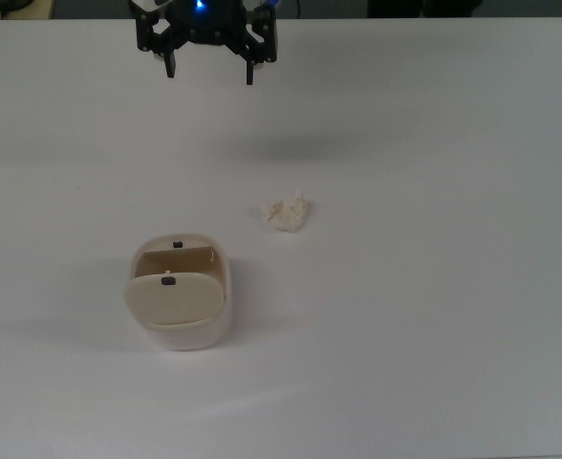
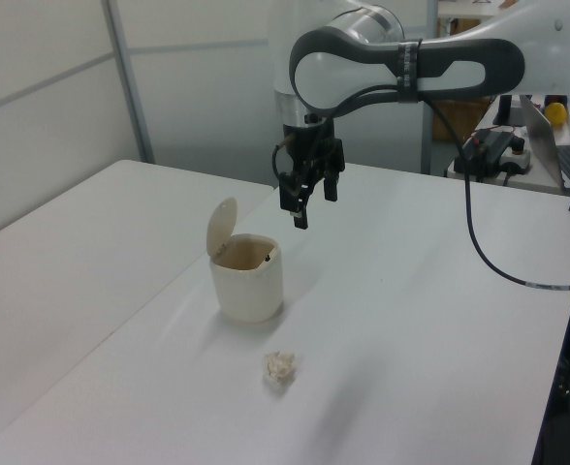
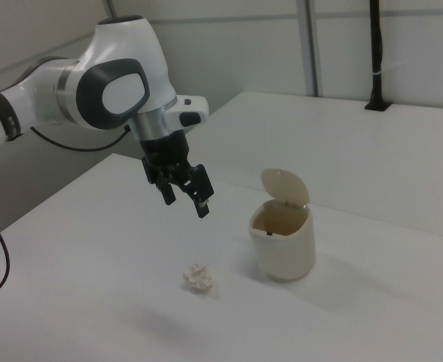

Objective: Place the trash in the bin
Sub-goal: 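Lower the open gripper down onto the crumpled white paper ball, then close the gripper on the paper ball and lift it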

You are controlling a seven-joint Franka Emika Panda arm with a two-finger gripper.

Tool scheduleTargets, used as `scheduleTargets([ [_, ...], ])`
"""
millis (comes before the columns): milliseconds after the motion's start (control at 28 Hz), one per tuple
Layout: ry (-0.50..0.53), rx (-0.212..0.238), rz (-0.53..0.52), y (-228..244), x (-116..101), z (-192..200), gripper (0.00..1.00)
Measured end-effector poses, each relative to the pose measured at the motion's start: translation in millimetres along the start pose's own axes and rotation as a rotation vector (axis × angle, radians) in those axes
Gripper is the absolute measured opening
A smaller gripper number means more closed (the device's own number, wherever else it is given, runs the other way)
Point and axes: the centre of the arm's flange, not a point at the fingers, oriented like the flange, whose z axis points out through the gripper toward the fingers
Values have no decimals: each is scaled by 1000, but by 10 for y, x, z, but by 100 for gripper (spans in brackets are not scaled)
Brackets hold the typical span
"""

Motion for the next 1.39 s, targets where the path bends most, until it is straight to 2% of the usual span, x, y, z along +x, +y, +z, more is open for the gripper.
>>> scheduleTargets([
  [393, -20, 20, -29, -117, 7, 96, 100],
  [607, -91, 51, -210, -371, 43, 479, 100],
  [929, -137, 48, -383, -798, 224, 1204, 100],
  [1036, -129, 27, -431, -952, 252, 1497, 100],
  [1179, -145, -32, -495, -1154, 255, 1897, 100],
  [1393, -154, -55, -534, -1340, 298, 2302, 100],
])
